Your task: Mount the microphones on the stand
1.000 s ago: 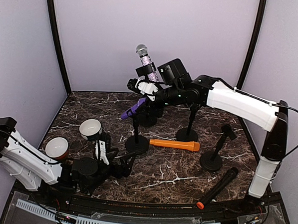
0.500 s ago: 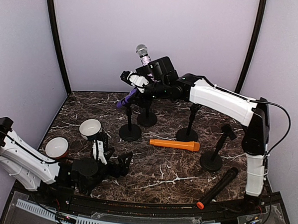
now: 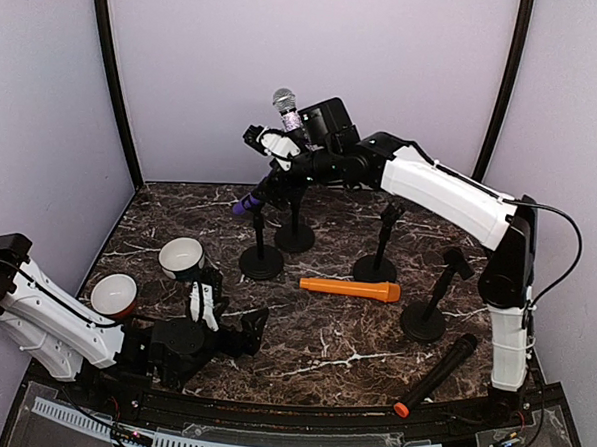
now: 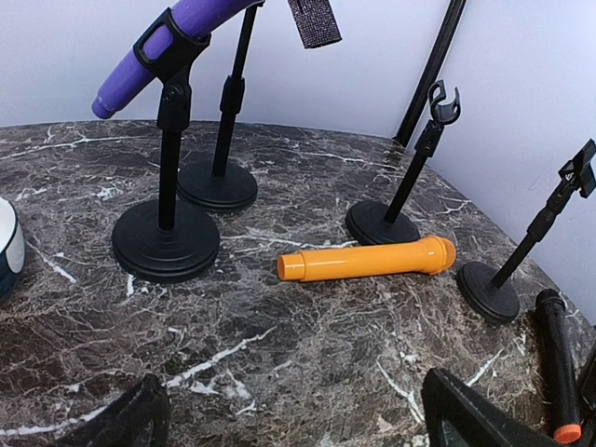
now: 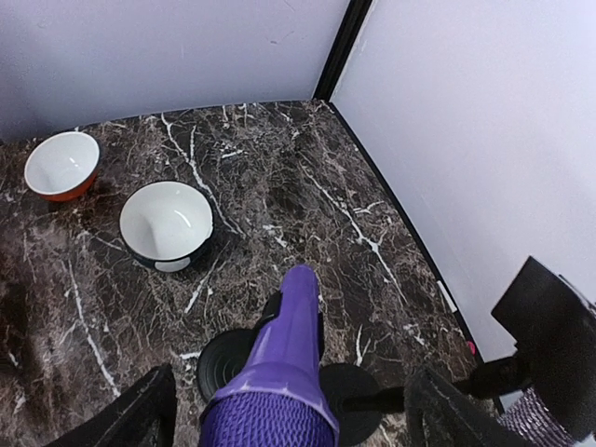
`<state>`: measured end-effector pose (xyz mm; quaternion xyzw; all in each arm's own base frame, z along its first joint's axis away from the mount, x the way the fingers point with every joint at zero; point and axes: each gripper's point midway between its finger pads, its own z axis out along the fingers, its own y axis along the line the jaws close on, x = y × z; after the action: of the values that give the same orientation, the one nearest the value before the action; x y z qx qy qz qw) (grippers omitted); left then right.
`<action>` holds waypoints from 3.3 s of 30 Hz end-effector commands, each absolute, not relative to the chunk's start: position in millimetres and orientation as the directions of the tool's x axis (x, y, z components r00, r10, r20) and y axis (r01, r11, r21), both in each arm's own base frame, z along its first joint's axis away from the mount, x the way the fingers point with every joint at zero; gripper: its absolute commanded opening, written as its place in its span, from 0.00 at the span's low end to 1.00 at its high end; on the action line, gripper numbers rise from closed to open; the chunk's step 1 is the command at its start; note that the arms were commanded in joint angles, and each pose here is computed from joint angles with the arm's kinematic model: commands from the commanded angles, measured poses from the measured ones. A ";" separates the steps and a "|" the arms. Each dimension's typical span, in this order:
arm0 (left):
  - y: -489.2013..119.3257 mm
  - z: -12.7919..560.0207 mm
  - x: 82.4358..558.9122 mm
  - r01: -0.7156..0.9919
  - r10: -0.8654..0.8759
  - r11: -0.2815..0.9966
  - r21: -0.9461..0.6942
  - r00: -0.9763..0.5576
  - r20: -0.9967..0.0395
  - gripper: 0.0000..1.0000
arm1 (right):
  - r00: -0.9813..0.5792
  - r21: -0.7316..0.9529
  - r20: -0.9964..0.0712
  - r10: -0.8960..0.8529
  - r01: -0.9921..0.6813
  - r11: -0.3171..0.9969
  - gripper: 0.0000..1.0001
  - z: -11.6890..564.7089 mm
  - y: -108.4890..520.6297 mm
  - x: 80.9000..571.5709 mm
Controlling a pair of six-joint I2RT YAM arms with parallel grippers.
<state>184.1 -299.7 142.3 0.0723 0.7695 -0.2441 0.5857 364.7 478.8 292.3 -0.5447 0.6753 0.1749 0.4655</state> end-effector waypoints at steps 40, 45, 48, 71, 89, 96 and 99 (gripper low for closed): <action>-420.8 161.0 192.8 0.686 0.132 0.720 -0.104 -0.283 -0.950 0.91 | -0.313 -0.083 -0.724 -0.614 -0.845 0.529 0.78 253.5 177.0 342.9; -408.1 155.2 193.0 0.659 0.110 0.741 -0.130 -0.311 -0.944 0.91 | -0.309 -0.056 -0.749 -0.586 -0.852 0.520 0.81 247.9 188.8 361.9; -403.4 150.9 192.9 0.647 0.099 0.748 -0.146 -0.327 -0.940 0.91 | -0.318 -0.026 -0.756 -0.572 -0.859 0.512 0.81 243.6 197.3 370.4; -390.0 143.0 196.2 0.595 0.074 0.786 -0.168 -0.361 -0.930 0.92 | -0.351 -0.109 -0.756 -0.553 -0.765 0.635 0.43 232.3 216.7 416.7; -377.6 145.5 201.0 0.560 0.073 0.816 -0.144 -0.347 -0.935 0.92 | -0.185 -0.175 -0.859 -0.478 -0.771 0.613 0.35 342.4 230.8 354.3; -382.8 155.5 199.9 0.603 0.102 0.791 -0.103 -0.296 -0.950 0.92 | -0.117 -0.132 -0.866 -0.486 -0.884 0.449 0.34 334.7 272.7 285.3; -388.9 160.2 197.1 0.638 0.133 0.766 -0.075 -0.273 -0.953 0.92 | -0.105 -0.100 -0.837 -0.537 -0.935 0.339 0.35 316.1 295.3 258.4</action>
<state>199.6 -384.6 141.4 0.2257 0.7831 -0.2236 0.5346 289.7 264.0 323.5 -0.4756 0.7352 0.1921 0.4432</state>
